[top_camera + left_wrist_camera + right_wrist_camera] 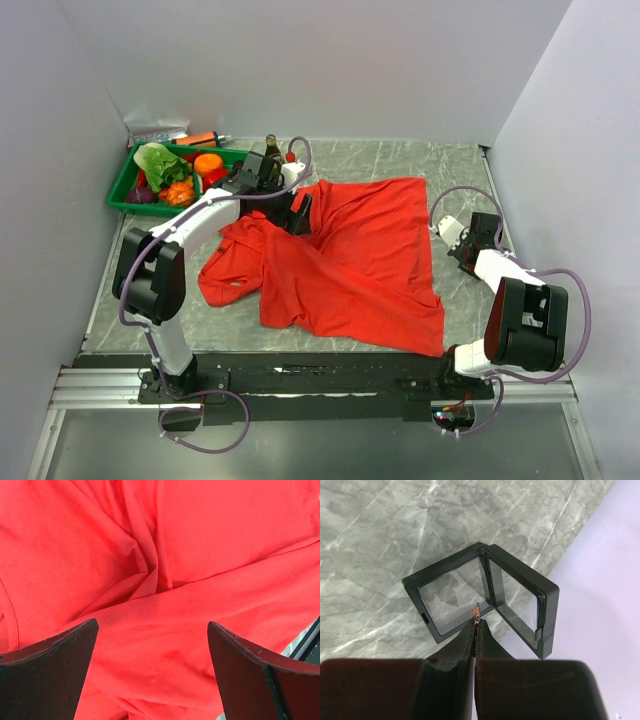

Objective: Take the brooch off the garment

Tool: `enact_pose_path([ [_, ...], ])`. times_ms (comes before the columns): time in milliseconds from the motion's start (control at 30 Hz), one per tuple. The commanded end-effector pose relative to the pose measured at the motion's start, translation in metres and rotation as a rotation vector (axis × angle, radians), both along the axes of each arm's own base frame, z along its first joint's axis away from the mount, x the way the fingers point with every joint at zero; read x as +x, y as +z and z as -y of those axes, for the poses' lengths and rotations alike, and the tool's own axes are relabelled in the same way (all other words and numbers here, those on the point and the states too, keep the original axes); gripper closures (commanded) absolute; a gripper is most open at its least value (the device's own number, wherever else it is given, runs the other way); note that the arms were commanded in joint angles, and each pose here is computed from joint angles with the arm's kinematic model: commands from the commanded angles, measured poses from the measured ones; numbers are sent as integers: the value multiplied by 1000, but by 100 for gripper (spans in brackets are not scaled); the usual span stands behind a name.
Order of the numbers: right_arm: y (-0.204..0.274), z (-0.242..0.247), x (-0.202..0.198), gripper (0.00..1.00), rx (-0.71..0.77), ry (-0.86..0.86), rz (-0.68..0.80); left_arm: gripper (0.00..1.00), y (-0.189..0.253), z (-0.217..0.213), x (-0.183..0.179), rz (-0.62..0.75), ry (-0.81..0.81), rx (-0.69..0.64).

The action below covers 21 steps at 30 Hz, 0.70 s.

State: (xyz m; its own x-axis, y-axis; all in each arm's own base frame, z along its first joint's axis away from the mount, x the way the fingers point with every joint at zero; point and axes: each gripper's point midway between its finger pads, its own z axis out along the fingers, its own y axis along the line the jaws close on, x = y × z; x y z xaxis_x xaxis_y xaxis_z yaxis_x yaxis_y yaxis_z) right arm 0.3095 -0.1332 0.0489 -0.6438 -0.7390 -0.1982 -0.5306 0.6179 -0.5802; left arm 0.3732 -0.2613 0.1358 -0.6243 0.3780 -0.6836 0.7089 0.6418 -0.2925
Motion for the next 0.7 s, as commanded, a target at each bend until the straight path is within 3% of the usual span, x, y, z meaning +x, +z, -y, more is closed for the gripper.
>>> enact_pose_path([
  [0,14,4,12,100,-38,4,64,3,16,11,4,16,-15,-36],
  [667,0,6,28,98,-47,46,40,4,14,11,3,20,-16,-18],
])
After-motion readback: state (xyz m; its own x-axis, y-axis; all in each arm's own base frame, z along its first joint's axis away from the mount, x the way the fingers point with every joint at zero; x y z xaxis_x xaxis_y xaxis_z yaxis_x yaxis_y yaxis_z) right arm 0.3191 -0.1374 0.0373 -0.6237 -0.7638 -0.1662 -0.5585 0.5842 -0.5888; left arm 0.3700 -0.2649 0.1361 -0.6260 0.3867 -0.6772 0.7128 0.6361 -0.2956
